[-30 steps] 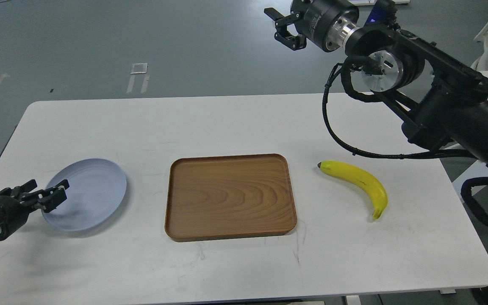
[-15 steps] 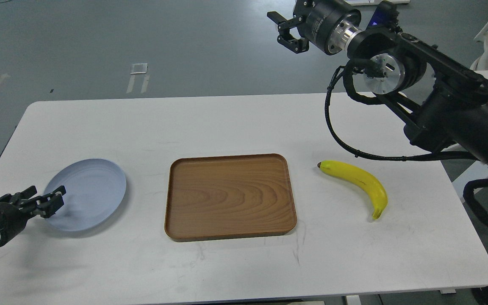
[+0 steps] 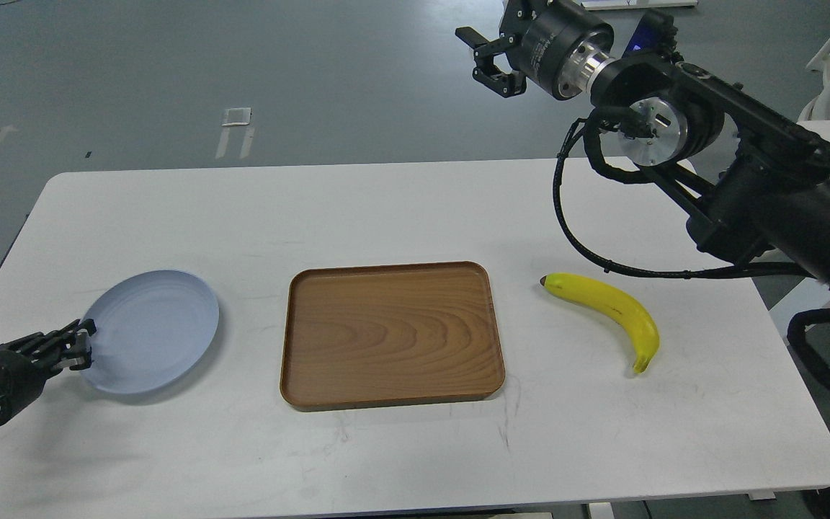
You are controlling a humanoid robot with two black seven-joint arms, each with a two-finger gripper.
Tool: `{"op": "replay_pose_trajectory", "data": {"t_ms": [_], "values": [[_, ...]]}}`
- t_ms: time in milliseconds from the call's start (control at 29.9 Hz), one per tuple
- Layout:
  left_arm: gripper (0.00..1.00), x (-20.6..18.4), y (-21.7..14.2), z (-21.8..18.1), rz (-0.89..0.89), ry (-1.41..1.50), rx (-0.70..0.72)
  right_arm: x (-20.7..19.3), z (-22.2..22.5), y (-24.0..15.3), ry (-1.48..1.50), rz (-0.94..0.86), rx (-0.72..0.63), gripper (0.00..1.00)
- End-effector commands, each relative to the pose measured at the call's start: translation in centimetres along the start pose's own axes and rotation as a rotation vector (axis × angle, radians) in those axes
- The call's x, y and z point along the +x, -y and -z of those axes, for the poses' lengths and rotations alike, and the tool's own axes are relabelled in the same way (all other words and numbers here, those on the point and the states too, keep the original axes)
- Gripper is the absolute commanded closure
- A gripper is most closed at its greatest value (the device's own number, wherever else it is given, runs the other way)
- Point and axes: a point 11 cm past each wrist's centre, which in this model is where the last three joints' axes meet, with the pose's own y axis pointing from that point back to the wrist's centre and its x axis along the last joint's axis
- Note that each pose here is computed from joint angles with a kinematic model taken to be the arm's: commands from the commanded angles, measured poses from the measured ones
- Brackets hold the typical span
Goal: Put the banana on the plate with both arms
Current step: 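Grip the plate rim with the left gripper and lift it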
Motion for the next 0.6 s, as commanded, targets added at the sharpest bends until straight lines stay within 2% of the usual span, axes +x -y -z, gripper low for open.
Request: {"op": "replay_pose_trajectory", "data": {"t_ms": [0, 234, 434, 568], "values": [[1.00, 0.5, 0.2, -0.6, -0.015, 0.004, -0.042, 0.1, -0.3, -0.1, 0.003, -0.003, -0.004, 0.00], [1.00, 1.9, 0.6, -1.3, -0.054, -0.074, -0.064, 0.1, -0.3, -0.1, 0.003, -0.003, -0.005, 0.00], [1.00, 6.1, 1.7, -2.0, -0.055, -0.230, -0.078, 0.4, -0.1, -0.2, -0.001, -0.008, -0.003, 0.00], [1.00, 7.0, 2.0, -3.3, -0.077, -0.318, -0.113, 0.5, -0.1, -0.2, -0.002, -0.009, -0.003, 0.00]]}}
